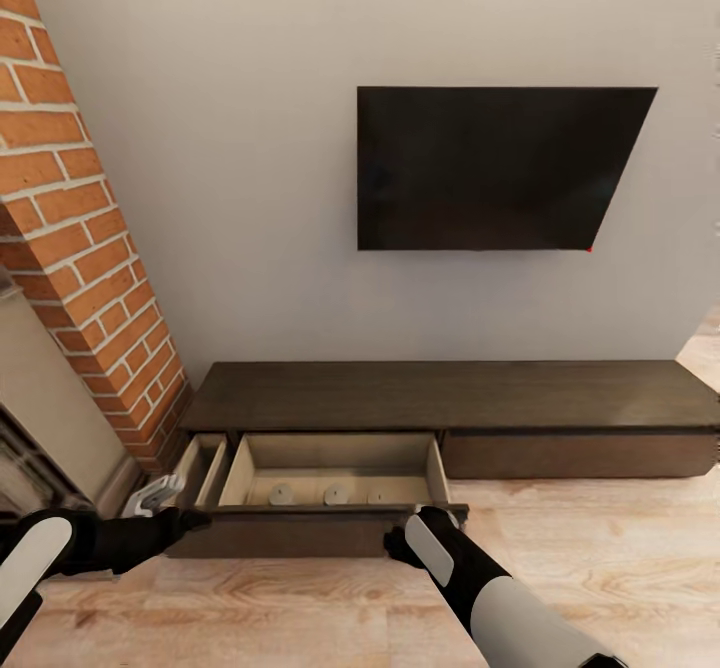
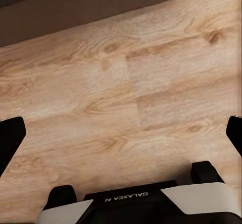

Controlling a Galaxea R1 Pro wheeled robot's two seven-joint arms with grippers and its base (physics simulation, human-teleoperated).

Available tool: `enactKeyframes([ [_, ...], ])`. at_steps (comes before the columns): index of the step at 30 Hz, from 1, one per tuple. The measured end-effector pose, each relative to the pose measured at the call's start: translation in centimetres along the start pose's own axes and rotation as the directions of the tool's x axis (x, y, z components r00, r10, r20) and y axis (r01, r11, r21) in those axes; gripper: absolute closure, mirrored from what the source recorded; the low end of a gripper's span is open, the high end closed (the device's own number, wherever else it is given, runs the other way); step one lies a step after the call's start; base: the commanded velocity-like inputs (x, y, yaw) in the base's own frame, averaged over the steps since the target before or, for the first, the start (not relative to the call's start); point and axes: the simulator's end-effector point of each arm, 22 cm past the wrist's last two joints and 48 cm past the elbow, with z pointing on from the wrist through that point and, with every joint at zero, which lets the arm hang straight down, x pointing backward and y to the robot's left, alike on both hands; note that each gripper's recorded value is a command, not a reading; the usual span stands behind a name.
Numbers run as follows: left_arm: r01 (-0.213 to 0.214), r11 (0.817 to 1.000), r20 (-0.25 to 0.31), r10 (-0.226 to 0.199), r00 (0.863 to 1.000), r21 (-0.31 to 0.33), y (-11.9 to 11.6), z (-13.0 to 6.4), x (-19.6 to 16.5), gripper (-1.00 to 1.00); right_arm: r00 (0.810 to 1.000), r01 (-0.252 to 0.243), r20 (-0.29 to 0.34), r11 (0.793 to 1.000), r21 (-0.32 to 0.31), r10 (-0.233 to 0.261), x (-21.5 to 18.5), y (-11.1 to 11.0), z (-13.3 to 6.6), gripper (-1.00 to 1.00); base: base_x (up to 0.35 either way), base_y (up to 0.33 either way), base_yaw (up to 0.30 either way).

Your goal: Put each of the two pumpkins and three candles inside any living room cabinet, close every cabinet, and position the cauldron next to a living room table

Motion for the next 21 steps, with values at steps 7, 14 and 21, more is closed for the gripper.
enactKeyframes([
  [7,0.001,1.000,0.003,-0.001,1.000,-0.001,0.4,0.8,0.1,-1.00,1.000,0.001,0.000,1.000,0.000,-0.001,0.1,0.0,0.9,-1.00,-0.304,-0.144,0.000],
  [14,0.002,1.000,0.004,-0.002,1.000,0.002,0.8,1.7,0.3,-1.00,1.000,-0.002,0.014,1.000,0.001,0.002,0.1,-0.1,1.9,-1.00,-0.297,-0.144,0.000],
  [21,0.003,1.000,0.006,-0.003,1.000,0.003,1.1,2.6,0.5,-1.00,1.000,-0.006,0.023,1.000,0.003,0.006,0.2,-0.3,3.0,-1.00,-0.208,-0.123,0.000],
])
